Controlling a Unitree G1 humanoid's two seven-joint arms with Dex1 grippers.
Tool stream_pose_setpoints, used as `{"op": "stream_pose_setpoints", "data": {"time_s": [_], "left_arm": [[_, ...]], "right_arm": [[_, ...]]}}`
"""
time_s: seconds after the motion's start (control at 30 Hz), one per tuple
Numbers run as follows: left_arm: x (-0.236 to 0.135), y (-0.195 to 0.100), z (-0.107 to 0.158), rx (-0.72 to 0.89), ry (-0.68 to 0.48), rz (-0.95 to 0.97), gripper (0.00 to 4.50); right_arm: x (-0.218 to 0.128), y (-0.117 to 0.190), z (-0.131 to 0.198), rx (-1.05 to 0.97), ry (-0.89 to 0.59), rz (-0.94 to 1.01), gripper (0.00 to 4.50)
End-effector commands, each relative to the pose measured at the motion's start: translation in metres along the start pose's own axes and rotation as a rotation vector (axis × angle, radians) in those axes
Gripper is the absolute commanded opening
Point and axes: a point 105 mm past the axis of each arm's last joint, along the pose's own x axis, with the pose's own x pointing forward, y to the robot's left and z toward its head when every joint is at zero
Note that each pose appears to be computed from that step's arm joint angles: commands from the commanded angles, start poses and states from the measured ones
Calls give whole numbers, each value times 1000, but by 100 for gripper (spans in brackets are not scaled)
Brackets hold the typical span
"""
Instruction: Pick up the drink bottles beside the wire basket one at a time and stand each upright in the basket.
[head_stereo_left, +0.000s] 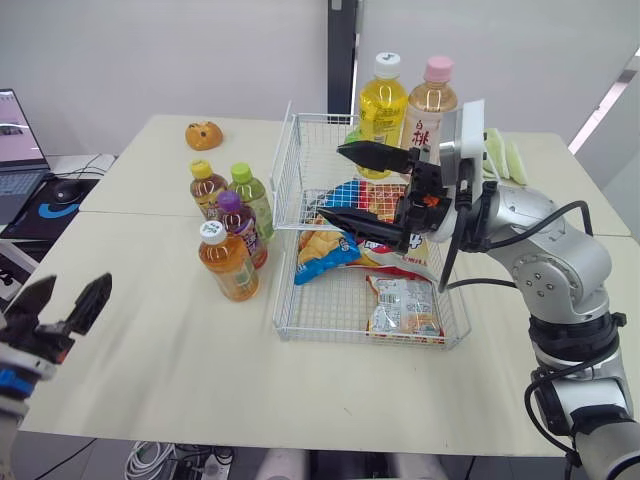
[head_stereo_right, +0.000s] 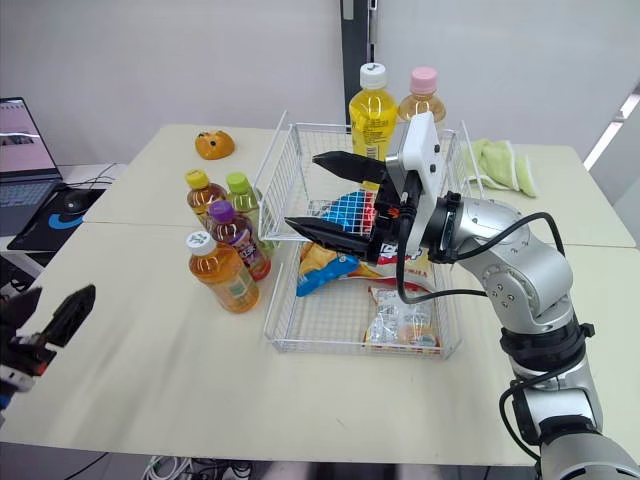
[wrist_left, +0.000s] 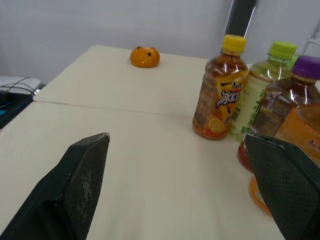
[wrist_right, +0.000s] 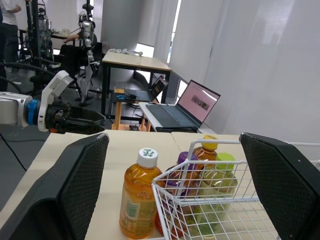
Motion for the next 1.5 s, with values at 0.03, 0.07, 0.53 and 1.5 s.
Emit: {"op": "stream_pose_setpoints", "data": {"time_s": [0.03,0.07,0.53,1.5], "left_arm": [[30,-13,18,28,-36,-69,447],[42,-16,20,32,-33,-82,447],[172,-48,20,122,-14,-152,447],[200,-44,13,126,-57,-137,140]], "right_arm": [[-4,2,14,-50,-24,-18,450],[-5,2,15,-51,-21,-28,450],[-17,-2,19,-88,31,-151,450],[-26,1,20,-104,69,-205,450]]}}
